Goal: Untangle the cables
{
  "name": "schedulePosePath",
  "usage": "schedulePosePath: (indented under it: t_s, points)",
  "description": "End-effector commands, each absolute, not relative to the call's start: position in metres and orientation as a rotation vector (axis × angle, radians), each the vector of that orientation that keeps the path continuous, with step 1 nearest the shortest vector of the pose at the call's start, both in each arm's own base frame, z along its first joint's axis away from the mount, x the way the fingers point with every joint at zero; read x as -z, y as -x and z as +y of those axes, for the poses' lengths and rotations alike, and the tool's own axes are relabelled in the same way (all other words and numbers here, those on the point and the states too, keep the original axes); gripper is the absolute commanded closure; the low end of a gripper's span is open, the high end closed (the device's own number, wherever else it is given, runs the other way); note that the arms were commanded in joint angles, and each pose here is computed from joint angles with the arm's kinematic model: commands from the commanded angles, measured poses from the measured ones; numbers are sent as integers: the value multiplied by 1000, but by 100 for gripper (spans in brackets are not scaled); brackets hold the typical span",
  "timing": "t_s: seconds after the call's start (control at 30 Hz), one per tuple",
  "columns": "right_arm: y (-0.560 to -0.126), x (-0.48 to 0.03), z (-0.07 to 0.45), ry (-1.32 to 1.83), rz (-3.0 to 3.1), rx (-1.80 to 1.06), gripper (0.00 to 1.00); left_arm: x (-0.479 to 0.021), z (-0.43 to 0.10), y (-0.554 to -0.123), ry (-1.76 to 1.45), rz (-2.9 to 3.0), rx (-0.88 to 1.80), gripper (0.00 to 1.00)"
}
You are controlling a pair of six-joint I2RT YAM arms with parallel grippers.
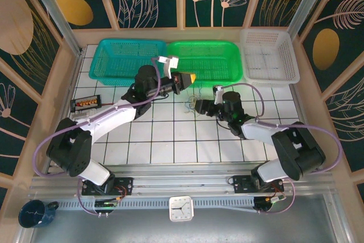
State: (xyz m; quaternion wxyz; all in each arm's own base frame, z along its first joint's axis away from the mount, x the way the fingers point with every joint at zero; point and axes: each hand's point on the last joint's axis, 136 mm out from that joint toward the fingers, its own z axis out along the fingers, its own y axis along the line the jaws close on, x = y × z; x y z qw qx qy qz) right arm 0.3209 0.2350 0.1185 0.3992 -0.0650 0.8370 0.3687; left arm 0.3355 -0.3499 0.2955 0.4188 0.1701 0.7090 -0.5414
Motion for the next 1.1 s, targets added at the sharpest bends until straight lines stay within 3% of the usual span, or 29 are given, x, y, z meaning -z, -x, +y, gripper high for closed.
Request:
schedulePosePath:
  t_s: [0.0,0.13,0.33,0.47,0.77,1.07]
  points:
    - [-321,-116,228,196,2141,-846,33,-313,-354,-325,-463,1756,1432,100]
    - [-324,-107,228,192,2165,-835,34,-330,-354,-320,-440,1705,1512,100]
    - [-327,-76,231,167,2221,-858,48,-349,-353,-318,-442,1661,1539,100]
    - [-324,-60,232,150,2253,-875,51,-359,-349,-315,-430,1628,1572,100]
    - [-314,-84,223,155,2227,-847,38,-341,-339,-327,-336,1660,1546,100]
    - [-309,-127,213,191,2166,-810,33,-320,-311,-343,-143,1661,1517,100]
